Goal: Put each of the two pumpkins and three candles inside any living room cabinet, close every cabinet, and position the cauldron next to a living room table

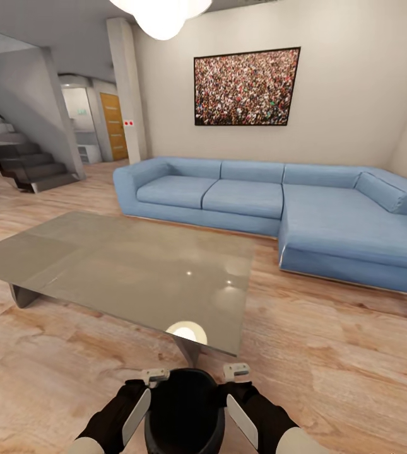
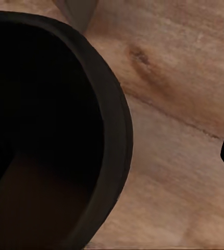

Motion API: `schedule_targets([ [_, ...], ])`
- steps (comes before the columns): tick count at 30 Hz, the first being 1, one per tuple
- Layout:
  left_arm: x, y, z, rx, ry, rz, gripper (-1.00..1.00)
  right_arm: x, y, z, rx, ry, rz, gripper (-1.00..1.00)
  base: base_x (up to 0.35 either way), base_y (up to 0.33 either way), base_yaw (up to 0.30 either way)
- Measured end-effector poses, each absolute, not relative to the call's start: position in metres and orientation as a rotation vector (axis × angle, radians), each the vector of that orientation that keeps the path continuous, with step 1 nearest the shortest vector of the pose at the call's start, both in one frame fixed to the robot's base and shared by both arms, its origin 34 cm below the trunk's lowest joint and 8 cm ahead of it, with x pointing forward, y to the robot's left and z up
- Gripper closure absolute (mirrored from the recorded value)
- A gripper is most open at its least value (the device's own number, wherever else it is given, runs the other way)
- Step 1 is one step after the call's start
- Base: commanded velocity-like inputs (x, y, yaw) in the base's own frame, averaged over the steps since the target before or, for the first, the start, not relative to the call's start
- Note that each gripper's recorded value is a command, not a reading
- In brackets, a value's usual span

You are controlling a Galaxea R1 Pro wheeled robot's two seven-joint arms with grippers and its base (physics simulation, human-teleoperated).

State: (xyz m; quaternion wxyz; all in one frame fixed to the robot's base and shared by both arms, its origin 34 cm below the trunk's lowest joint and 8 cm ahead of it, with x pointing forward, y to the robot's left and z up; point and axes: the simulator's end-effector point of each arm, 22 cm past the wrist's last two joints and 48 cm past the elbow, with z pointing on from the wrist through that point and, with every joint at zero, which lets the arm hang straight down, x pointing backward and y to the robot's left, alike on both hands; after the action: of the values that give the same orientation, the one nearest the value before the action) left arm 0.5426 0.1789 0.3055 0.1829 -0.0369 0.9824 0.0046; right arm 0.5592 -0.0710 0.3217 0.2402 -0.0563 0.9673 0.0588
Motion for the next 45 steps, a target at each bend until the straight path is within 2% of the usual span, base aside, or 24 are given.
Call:
schedule_targets([
  [45,0.575,0.18,0.413,-0.107,2.749,0.007,-1.0,0.579,-0.072,0.417,-0.149,2.66,0.16,-1.0,-0.073,0.004,0.0],
])
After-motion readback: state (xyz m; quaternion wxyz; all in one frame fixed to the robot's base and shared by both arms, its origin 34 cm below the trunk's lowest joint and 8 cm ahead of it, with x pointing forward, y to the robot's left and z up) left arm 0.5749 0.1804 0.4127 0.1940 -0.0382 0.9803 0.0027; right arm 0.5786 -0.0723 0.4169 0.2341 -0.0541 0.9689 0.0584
